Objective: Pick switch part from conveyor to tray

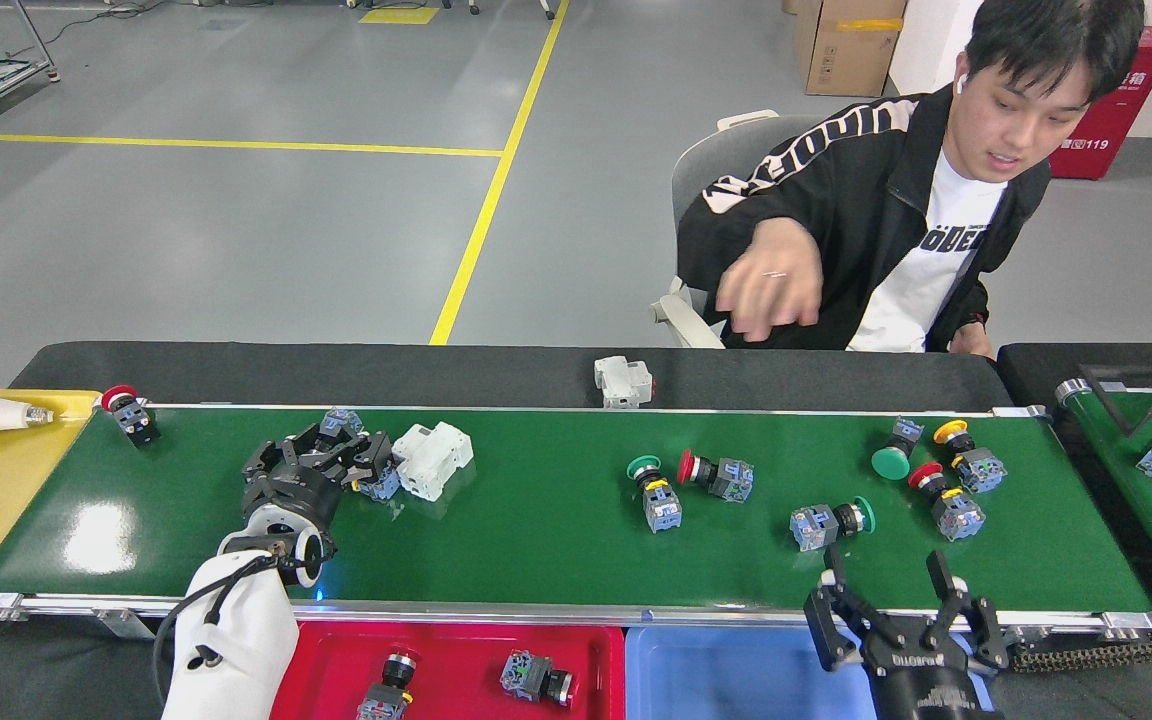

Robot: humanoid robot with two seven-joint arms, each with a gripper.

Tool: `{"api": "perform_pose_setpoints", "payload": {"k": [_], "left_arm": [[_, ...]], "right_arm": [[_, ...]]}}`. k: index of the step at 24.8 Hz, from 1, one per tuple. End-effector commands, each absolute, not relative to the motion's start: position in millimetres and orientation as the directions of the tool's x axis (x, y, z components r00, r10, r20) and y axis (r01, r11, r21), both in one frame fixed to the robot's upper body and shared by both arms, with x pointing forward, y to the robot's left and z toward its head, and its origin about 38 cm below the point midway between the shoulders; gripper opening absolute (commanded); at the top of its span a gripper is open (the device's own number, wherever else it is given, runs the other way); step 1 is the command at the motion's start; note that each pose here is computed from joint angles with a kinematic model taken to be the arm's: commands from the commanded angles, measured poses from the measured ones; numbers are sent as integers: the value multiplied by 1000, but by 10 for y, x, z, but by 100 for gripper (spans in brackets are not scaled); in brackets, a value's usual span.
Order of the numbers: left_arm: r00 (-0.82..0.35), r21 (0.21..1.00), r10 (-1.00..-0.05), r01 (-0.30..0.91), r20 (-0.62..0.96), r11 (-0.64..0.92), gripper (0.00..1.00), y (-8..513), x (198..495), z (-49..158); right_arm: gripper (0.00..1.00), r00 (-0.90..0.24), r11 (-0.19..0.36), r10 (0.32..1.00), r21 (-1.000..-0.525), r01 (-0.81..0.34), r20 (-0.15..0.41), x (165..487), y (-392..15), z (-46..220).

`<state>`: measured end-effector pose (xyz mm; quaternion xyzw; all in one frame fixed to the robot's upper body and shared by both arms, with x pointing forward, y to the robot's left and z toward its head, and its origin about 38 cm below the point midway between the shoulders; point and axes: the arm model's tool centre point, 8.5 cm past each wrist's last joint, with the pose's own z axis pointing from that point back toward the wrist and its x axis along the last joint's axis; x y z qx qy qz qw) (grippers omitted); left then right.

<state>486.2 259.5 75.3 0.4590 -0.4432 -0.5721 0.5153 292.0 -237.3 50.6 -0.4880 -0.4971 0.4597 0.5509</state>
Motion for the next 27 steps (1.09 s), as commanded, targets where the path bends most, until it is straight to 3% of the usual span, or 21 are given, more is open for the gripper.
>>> {"api": "perform_pose_setpoints", "payload": {"k": [1,7,16,22,23,24,25,26,27], "left_arm": [[-59,989,-995,122,-79,-86,2,2580,4827,977],[-155,989,-983,98,-98,-114,2,2473,4382,885],[-369,985,-924,94,-100,-144,2,2197,3102,682],[-502,979,-862,135,-66,-154,6,2042,2789,454],[-507,978,-860,141,-61,-153,16,2034,2766,437],[-502,979,-863,147,-49,-142,42,2018,2748,423],[-503,979,-863,151,-47,-141,59,2018,2731,412],[-505,977,-862,158,-48,-147,96,2034,2709,394],[-501,976,-865,162,-43,-143,100,2043,2696,384]], "right_arm": [[99,81,97,992,-995,20,99,2939,-2381,589],[99,63,130,990,-989,-74,125,3190,-2146,486],[99,58,98,994,-987,-125,92,3830,-1700,448],[99,55,89,995,-986,-139,82,3962,-1556,433],[99,54,91,995,-986,-141,85,3979,-1538,434],[97,43,91,995,-986,-141,86,4012,-1481,444],[94,28,81,997,-986,-144,78,4037,-1434,444],[84,13,79,997,-986,-149,78,4054,-1394,431],[69,4,78,997,-986,-145,79,4051,-1379,426]]}}
